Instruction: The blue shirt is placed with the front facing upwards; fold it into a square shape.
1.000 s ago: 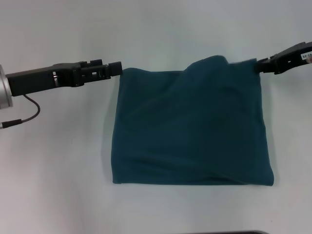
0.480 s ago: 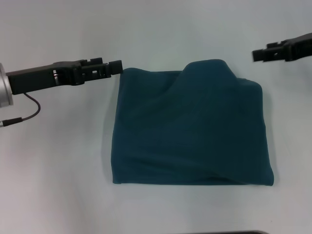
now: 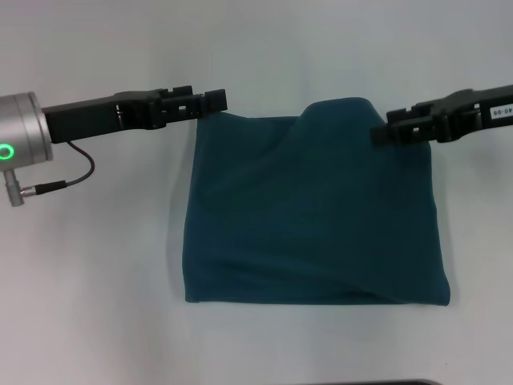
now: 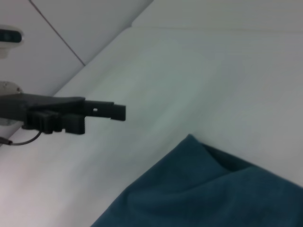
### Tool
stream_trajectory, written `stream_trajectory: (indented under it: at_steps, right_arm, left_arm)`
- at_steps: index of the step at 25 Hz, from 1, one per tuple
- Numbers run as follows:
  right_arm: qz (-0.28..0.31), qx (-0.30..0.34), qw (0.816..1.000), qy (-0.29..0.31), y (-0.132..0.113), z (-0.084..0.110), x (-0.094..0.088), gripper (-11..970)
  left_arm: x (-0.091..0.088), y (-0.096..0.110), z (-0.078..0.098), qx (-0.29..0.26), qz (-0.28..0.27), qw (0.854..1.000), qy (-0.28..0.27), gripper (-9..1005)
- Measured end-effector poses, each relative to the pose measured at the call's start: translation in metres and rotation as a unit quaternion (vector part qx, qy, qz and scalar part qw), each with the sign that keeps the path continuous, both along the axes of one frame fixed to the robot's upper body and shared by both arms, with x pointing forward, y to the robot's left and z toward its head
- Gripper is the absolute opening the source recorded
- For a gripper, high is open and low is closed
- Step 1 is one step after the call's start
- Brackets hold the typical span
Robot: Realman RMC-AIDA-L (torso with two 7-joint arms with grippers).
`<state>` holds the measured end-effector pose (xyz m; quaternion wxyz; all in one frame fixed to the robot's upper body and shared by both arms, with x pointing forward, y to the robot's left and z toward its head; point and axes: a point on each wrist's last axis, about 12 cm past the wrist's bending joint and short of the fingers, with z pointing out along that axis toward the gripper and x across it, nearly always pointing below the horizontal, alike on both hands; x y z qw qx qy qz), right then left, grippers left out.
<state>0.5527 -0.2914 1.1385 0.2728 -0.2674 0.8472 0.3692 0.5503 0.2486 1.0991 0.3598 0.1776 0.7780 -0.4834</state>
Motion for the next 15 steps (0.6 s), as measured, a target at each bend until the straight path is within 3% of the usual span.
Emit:
stream_trajectory:
  at_steps: [2,8,13,15]
  right_arm:
    - [0.004,0.003,1.0,0.006,0.001,-0.005,-0.001,778]
    - [-0.004,0.004,1.0,0.017,-0.002,-0.02,-0.004,585]
    - [-0.008,-0.014,0.999,0.031,-0.001,-0.032,-0.004,345]
    - [-0.011,-0.024,0.999,0.041,0.001,-0.039,-0.004,189]
  left_arm:
    - [0.002,-0.003,-0.002,-0.001,0.004,1.0,0.003,968]
    - [0.011,-0.016,-0.009,0.003,0.01,1.0,0.01,967]
    - [0.015,-0.02,-0.008,0.006,0.009,1.0,0.006,967]
    - [0.016,-0.02,-0.007,0.006,0.008,1.0,0.005,967]
